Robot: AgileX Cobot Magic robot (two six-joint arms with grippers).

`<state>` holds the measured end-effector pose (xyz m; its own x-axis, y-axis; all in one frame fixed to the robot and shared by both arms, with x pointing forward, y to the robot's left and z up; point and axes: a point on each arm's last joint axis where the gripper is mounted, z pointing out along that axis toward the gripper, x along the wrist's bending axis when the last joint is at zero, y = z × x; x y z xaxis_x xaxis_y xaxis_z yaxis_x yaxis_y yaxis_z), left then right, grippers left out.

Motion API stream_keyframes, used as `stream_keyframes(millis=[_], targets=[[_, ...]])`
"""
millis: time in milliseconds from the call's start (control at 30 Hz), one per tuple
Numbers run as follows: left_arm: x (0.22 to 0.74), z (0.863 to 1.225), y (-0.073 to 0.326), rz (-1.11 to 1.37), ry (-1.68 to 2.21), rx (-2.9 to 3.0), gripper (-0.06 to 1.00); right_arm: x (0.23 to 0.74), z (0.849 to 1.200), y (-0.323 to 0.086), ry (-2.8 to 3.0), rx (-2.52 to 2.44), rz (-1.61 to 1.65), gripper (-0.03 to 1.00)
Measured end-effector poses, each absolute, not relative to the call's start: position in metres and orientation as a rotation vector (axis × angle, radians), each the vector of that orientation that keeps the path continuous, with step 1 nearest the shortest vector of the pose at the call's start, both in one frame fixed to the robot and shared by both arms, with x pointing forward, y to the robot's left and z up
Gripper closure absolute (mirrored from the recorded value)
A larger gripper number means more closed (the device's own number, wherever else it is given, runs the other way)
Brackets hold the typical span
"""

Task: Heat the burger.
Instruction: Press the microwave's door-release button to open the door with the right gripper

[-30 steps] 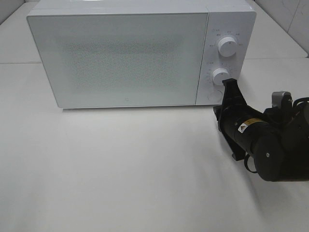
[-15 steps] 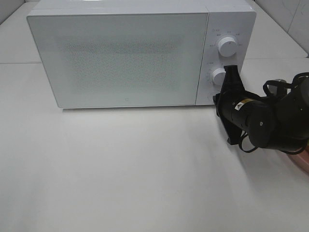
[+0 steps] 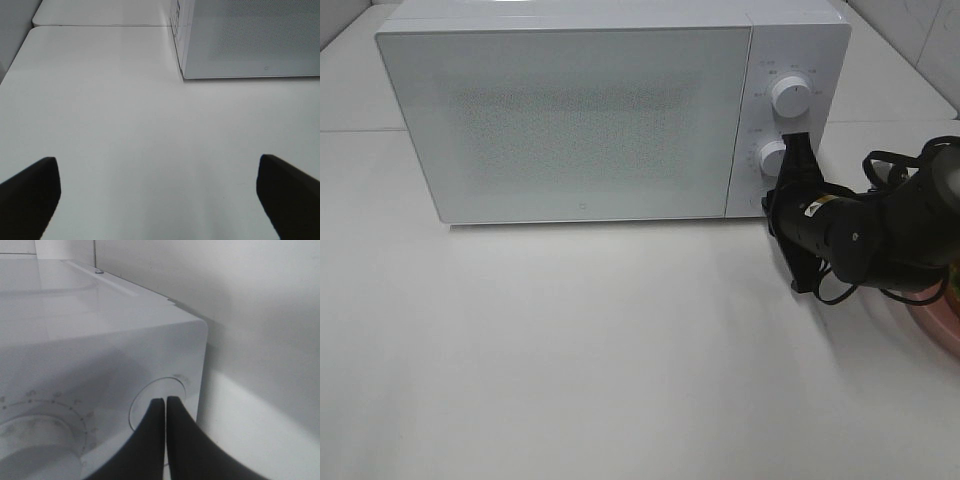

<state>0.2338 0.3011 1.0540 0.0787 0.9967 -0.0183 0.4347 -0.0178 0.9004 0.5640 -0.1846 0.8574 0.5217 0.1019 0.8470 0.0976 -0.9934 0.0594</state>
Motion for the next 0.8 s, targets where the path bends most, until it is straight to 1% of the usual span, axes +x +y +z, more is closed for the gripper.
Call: stream_keyframes(millis=[800], targets=[[0.234, 1.054, 0.301, 0.900, 1.466, 1.568, -0.05, 0.575, 0.853, -0.182, 0.161, 2.725, 1.568, 0.95]])
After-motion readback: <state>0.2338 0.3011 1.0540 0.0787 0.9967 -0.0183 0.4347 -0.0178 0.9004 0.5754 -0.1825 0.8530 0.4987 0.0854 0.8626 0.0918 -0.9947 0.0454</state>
